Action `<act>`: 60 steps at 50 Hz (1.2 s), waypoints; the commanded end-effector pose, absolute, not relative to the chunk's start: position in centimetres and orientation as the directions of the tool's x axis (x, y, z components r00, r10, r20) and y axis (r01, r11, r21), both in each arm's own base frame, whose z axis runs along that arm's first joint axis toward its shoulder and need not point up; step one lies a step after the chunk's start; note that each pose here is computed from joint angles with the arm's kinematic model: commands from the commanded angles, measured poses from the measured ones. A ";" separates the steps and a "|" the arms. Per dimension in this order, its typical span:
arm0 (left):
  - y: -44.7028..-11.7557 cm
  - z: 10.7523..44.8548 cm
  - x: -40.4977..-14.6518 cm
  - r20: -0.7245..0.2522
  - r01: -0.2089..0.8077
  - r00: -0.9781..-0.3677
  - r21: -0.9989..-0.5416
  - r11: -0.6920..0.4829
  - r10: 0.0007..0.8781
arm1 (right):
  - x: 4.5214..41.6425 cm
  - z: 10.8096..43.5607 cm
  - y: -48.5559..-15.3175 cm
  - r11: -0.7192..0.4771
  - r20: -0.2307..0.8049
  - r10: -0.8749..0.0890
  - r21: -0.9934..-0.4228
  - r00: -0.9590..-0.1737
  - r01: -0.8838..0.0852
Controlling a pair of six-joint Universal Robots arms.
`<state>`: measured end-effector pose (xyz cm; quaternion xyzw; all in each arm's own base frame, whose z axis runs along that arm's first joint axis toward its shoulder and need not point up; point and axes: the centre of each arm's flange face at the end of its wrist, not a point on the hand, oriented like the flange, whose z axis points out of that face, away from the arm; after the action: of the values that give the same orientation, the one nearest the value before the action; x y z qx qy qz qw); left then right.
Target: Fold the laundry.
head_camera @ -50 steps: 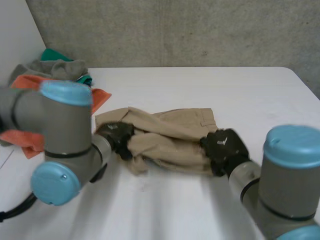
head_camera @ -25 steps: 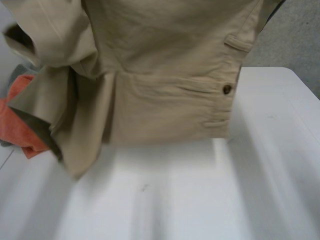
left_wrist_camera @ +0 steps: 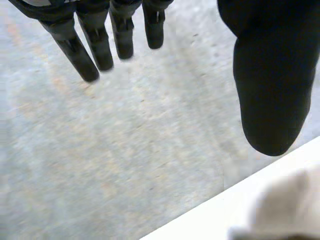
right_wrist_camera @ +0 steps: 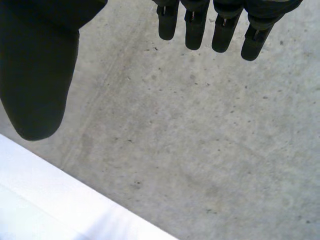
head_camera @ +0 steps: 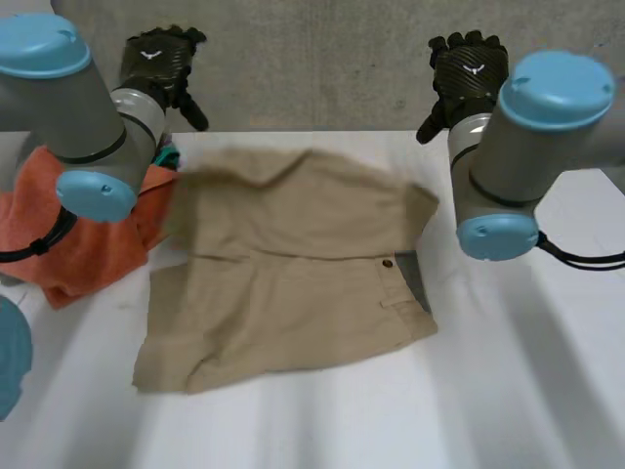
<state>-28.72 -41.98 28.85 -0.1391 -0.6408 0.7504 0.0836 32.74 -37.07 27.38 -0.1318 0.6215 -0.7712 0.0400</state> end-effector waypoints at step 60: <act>-21.5 13.5 -22.5 -0.535 0.710 -0.660 -0.673 0.206 0.527 | 27.9 14.5 -22.5 0.061 0.374 -0.669 -0.834 -0.642 -0.548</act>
<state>-22.37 -20.90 13.23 -0.4144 -0.7821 0.4586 -0.0786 28.33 -22.93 13.38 -0.4212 0.7156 -0.5533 0.0662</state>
